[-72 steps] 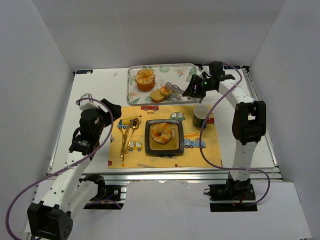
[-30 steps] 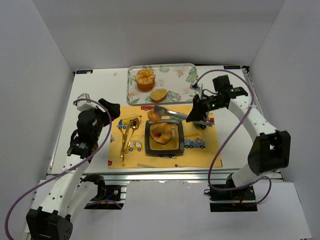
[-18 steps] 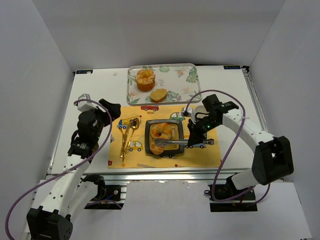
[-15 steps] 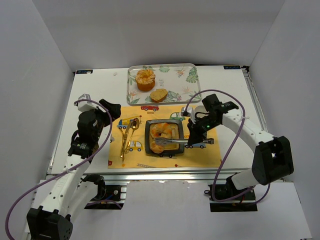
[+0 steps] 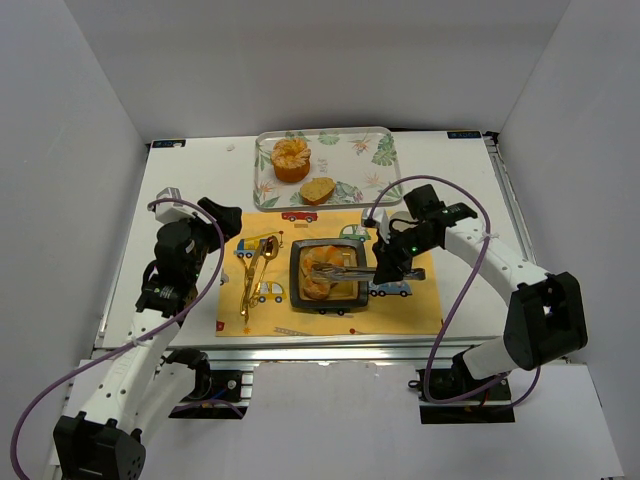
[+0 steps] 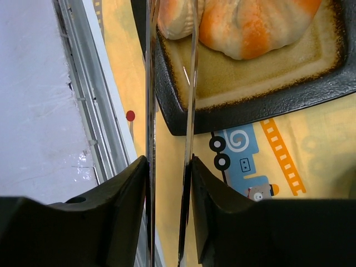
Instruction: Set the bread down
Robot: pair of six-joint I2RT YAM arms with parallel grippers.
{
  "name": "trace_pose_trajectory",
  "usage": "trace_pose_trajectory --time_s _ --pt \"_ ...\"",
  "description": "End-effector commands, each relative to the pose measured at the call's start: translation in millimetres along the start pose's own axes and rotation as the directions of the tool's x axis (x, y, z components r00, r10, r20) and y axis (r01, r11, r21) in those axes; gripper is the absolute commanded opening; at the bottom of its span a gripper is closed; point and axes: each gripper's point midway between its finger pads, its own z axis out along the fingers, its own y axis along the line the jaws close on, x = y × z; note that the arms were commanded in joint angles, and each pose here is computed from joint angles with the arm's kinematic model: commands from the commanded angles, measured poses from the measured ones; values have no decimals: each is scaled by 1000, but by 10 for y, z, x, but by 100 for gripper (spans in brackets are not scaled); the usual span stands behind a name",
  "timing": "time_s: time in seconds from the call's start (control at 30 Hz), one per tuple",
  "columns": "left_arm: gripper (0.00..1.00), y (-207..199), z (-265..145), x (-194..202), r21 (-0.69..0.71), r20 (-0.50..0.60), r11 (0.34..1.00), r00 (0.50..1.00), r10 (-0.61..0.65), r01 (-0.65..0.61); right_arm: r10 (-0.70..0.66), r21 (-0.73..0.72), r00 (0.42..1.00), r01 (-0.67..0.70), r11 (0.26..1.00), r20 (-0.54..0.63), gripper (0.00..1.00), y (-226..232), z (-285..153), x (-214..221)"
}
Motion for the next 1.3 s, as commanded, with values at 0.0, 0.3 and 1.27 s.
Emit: trace_pose_trajectory --time_s 0.0,0.3,1.27 --pt "98 -48 -4 -53 18 12 1000 1000 0 -1 -42 15 998 42 999 47 42 -25 -39 -163" --pt "98 -53 -23 -71 18 14 1000 1000 0 0 -63 25 992 61 998 108 43 -27 -110 -374" --pt "28 -493 132 963 311 -357 950 923 145 -29 112 714 779 -614 338 617 0 -2030 -1921 427"
